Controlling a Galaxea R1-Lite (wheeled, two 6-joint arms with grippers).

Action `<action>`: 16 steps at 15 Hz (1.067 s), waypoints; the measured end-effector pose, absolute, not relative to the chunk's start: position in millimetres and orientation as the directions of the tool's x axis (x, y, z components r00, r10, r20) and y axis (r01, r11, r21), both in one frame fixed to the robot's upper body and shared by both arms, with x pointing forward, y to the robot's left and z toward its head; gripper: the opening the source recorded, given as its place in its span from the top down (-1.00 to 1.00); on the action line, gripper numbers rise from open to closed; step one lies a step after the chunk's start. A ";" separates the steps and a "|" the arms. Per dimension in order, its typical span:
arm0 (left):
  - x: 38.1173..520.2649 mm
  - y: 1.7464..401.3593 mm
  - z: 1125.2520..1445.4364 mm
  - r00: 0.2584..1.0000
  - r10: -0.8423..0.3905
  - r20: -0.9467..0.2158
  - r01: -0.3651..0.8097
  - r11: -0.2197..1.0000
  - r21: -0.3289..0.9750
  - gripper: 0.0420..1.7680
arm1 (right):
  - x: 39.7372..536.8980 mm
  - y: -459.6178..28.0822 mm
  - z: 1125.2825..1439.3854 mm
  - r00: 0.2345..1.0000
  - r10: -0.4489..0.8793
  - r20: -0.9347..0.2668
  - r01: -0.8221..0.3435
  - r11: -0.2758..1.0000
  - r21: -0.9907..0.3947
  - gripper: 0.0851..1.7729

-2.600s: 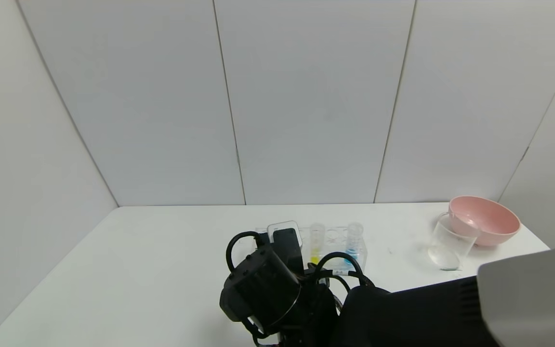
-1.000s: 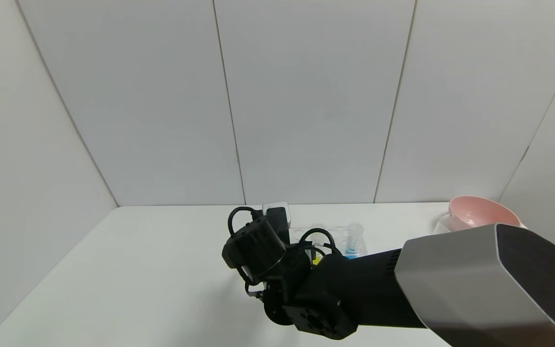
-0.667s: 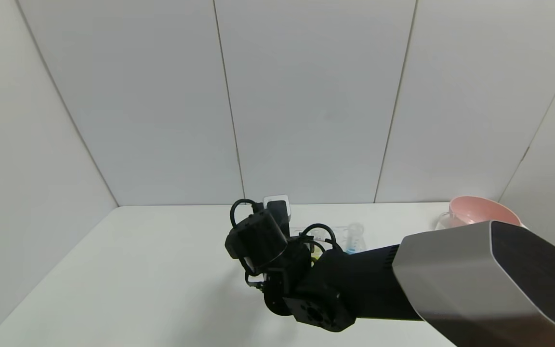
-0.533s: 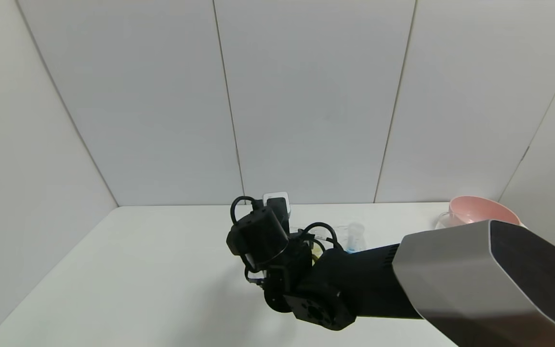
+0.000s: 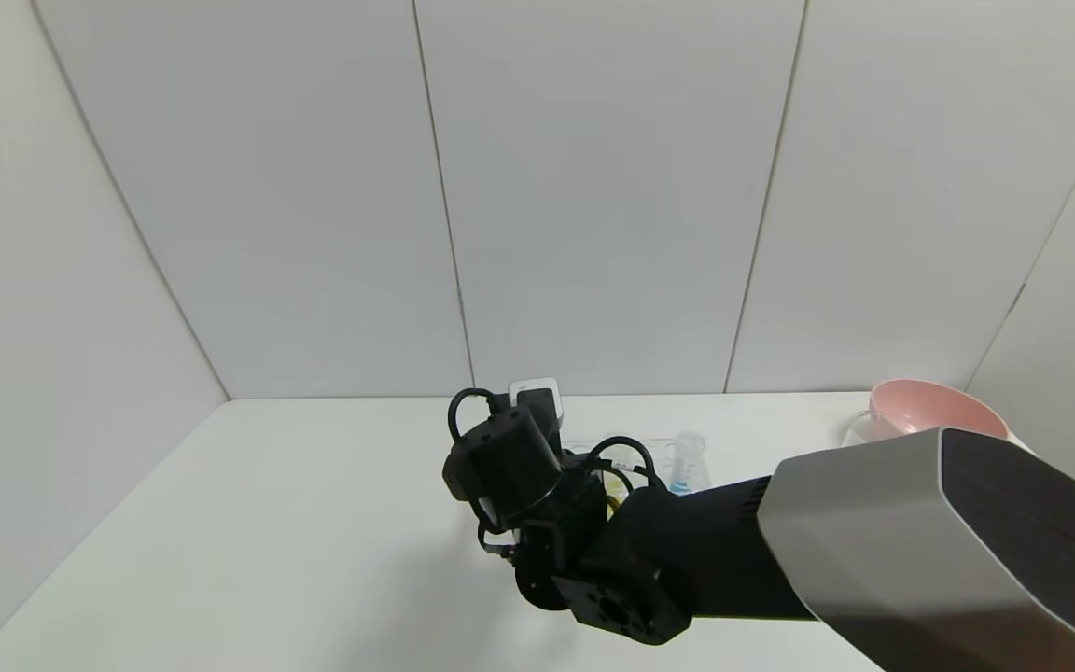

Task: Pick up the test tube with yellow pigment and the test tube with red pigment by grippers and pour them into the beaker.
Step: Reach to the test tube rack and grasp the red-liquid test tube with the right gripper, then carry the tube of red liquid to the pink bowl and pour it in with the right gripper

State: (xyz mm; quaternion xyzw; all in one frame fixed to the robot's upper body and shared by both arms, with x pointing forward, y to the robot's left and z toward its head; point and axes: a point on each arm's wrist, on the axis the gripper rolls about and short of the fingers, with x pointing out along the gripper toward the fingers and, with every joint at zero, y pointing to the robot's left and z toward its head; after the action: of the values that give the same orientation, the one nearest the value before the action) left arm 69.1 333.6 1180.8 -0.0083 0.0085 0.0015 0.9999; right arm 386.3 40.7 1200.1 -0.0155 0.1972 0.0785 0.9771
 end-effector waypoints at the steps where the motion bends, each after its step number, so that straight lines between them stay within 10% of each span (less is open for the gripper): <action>1: 69.1 333.6 1180.8 1.000 0.003 -0.017 -0.003 1.000 -0.017 -0.94 | 386.1 40.1 1200.0 0.910 0.146 -0.388 -0.159 0.987 0.000 0.13; 3: 69.1 333.6 1180.7 1.000 0.003 -0.017 -0.003 1.000 -0.016 -0.94 | 385.0 39.2 1200.0 0.910 0.144 -0.389 -0.157 0.988 -0.003 0.50; 16: 69.1 333.6 1180.8 1.000 0.003 -0.017 -0.003 1.000 -0.017 -0.94 | 379.6 35.7 1224.4 0.920 0.167 -0.354 -0.177 0.984 0.003 0.50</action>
State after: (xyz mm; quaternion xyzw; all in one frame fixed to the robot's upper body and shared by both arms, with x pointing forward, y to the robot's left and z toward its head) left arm 69.1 333.6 1180.8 -0.0083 0.0085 0.0015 0.9999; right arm 379.6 35.7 1224.4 -0.0145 0.1795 0.0878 0.9797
